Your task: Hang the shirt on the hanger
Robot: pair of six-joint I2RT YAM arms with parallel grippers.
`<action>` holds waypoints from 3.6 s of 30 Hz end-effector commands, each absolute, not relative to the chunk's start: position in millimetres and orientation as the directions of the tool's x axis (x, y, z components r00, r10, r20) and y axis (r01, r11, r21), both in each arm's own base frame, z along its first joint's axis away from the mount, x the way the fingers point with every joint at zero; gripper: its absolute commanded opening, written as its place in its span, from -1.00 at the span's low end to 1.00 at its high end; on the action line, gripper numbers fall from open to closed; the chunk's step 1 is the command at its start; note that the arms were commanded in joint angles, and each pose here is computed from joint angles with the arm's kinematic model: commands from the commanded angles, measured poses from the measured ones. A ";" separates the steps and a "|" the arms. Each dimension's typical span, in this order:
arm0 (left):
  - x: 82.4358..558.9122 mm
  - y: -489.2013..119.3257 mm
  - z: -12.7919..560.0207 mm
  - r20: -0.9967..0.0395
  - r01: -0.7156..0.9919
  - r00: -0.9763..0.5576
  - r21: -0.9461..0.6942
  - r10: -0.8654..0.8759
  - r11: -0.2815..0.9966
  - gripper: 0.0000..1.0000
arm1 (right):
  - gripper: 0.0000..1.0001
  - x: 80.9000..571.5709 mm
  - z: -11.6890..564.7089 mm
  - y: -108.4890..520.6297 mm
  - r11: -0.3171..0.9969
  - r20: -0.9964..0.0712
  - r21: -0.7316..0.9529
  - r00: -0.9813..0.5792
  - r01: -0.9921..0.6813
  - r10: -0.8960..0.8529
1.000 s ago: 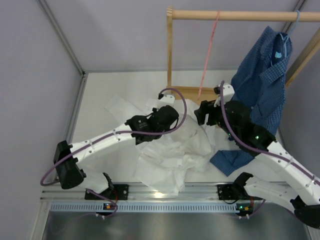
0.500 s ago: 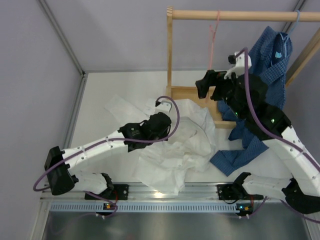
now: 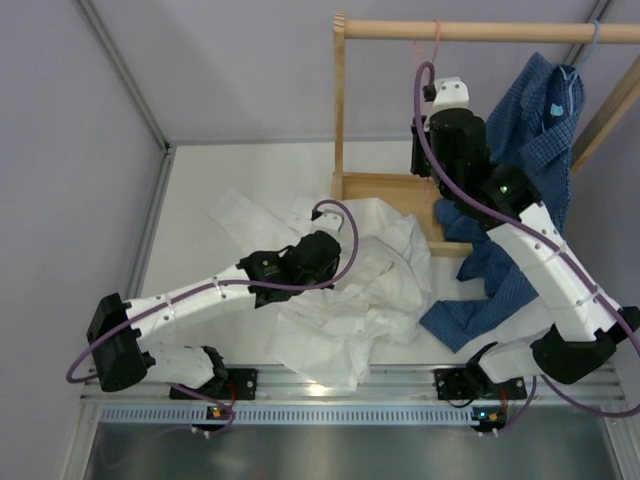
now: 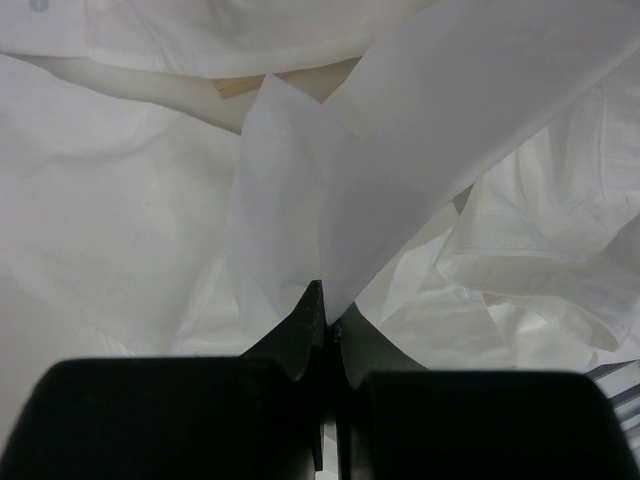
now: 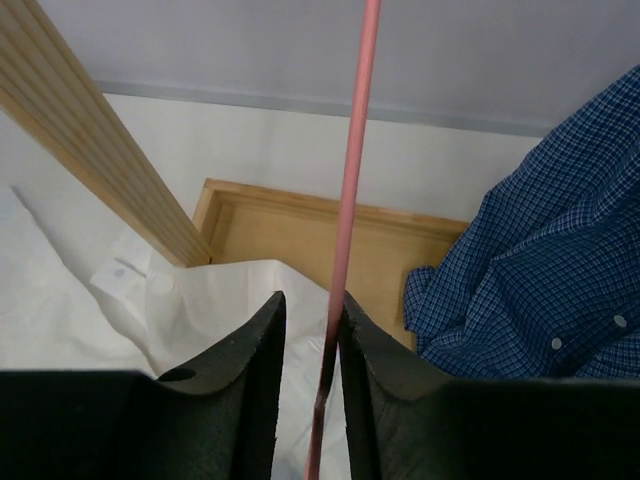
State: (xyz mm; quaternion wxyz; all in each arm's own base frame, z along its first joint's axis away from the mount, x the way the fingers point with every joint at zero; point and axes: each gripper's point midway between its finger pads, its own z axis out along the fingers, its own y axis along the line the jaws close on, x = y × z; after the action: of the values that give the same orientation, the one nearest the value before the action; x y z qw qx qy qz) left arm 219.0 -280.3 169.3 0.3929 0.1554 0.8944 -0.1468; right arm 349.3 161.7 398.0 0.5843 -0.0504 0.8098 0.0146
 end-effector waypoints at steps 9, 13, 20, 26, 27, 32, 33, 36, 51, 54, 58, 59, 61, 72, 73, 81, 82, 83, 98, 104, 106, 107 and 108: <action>212.3 -281.1 172.8 -0.760 0.420 -0.634 -0.182 0.143 0.889 -1.00 | -0.54 341.8 400.1 128.0 0.988 -0.943 -0.031 -0.323 -0.149 -0.079; 211.3 -280.1 174.4 -0.762 0.420 -0.632 -0.188 0.138 0.888 -1.00 | -0.71 343.0 403.1 127.4 0.987 -0.945 -0.029 -0.318 -0.158 -0.078; 210.1 -277.7 177.7 -0.768 0.419 -0.627 -0.192 0.130 0.887 -1.00 | -0.63 348.6 389.5 122.9 0.988 -0.933 -0.037 -0.349 -0.153 -0.089; 211.6 -269.8 184.4 -0.781 0.410 -0.612 -0.179 0.124 0.894 -1.00 | -0.72 347.4 388.0 124.0 0.985 -0.933 -0.037 -0.347 -0.166 -0.093; 211.8 -269.0 186.5 -0.785 0.409 -0.608 -0.181 0.119 0.895 -1.00 | -0.77 346.3 390.2 123.4 0.986 -0.935 -0.035 -0.342 -0.166 -0.090; 211.4 -268.5 190.8 -0.790 0.413 -0.602 -0.185 0.115 0.892 -1.00 | -1.00 343.9 405.1 122.1 0.985 -0.952 -0.026 -0.297 -0.168 -0.076; 211.3 -269.0 191.5 -0.790 0.413 -0.602 -0.188 0.113 0.891 -1.00 | -1.00 342.8 407.4 120.6 0.986 -0.955 -0.024 -0.288 -0.166 -0.072; 211.0 -267.7 193.2 -0.793 0.410 -0.600 -0.192 0.105 0.891 -1.00 | -1.00 340.6 419.7 118.3 0.988 -0.969 -0.005 -0.244 -0.156 -0.043; 212.1 -266.5 206.7 -0.809 0.402 -0.584 -0.214 0.070 0.890 -1.00 | -1.00 325.0 482.7 115.3 0.978 -0.996 0.053 -0.081 -0.201 0.038; 213.9 -265.7 209.0 -0.812 0.393 -0.580 -0.216 0.058 0.894 -1.00 | -1.00 323.2 488.9 113.0 0.977 -0.997 0.056 -0.058 -0.205 0.045; 218.2 -265.6 213.0 -0.814 0.364 -0.581 -0.230 0.026 0.903 -1.00 | -1.00 317.1 492.8 116.9 0.967 -0.998 0.063 -0.046 -0.248 0.053; 220.2 -265.1 214.6 -0.814 0.354 -0.581 -0.236 0.015 0.905 -1.00 | -1.00 308.4 497.3 115.3 0.963 -0.997 0.070 -0.031 -0.261 0.064; 226.6 -263.6 219.1 -0.814 0.327 -0.581 -0.254 -0.018 0.910 -1.00 | -1.00 297.3 496.6 116.9 0.952 -0.997 0.079 -0.029 -0.295 0.073; 278.0 -257.5 221.5 -0.760 0.242 -0.644 -0.314 -0.090 0.918 -1.00 | -1.00 174.5 382.4 164.5 0.669 -0.966 0.188 -0.259 -0.719 -0.006; 284.6 -253.1 221.1 -0.756 0.227 -0.646 -0.315 -0.099 0.922 -1.00 | -1.00 153.2 368.8 174.0 0.581 -0.956 0.215 -0.291 -0.785 -0.039; 309.6 -244.2 217.3 -0.722 0.191 -0.680 -0.346 -0.131 0.918 -1.00 | -1.00 107.6 297.0 159.9 0.551 -0.930 0.263 -0.359 -0.792 -0.073; 311.3 -243.6 216.5 -0.719 0.191 -0.683 -0.348 -0.131 0.918 -1.00 | -1.00 105.7 291.8 160.2 0.548 -0.923 0.277 -0.376 -0.789 -0.075; 312.3 -244.1 218.5 -0.719 0.195 -0.682 -0.354 -0.133 0.915 -1.00 | -1.00 102.5 288.8 159.7 0.544 -0.920 0.283 -0.383 -0.790 -0.077; 292.9 -264.3 234.0 -0.689 0.313 -0.719 -0.440 -0.092 0.842 -1.00 | -1.00 121.5 255.9 158.0 0.618 -0.874 0.328 -0.478 -0.714 -0.089; 284.2 -270.0 242.9 -0.715 0.415 -0.699 -0.414 -0.008 0.810 -1.00 | -1.00 125.7 255.7 160.6 0.620 -0.863 0.344 -0.498 -0.705 -0.087; 286.8 -258.5 241.5 -0.722 0.380 -0.692 -0.376 -0.010 0.845 -1.00 | -1.00 126.1 255.8 156.8 0.639 -0.861 0.334 -0.500 -0.693 -0.093; 292.2 -251.2 243.4 -0.739 0.362 -0.673 -0.340 -0.010 0.868 -1.00 | -1.00 126.7 256.3 154.3 0.650 -0.864 0.324 -0.495 -0.688 -0.093; 295.8 -245.7 242.8 -0.748 0.344 -0.664 -0.314 -0.007 0.885 -1.00 | -1.00 125.1 256.5 152.6 0.653 -0.865 0.319 -0.492 -0.687 -0.095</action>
State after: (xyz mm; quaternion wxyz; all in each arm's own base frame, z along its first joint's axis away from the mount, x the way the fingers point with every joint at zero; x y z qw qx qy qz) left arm 299.3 -239.9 204.6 0.3613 0.0718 0.9070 -0.2039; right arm 116.9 156.5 245.7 0.4189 -0.2557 0.7979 0.3500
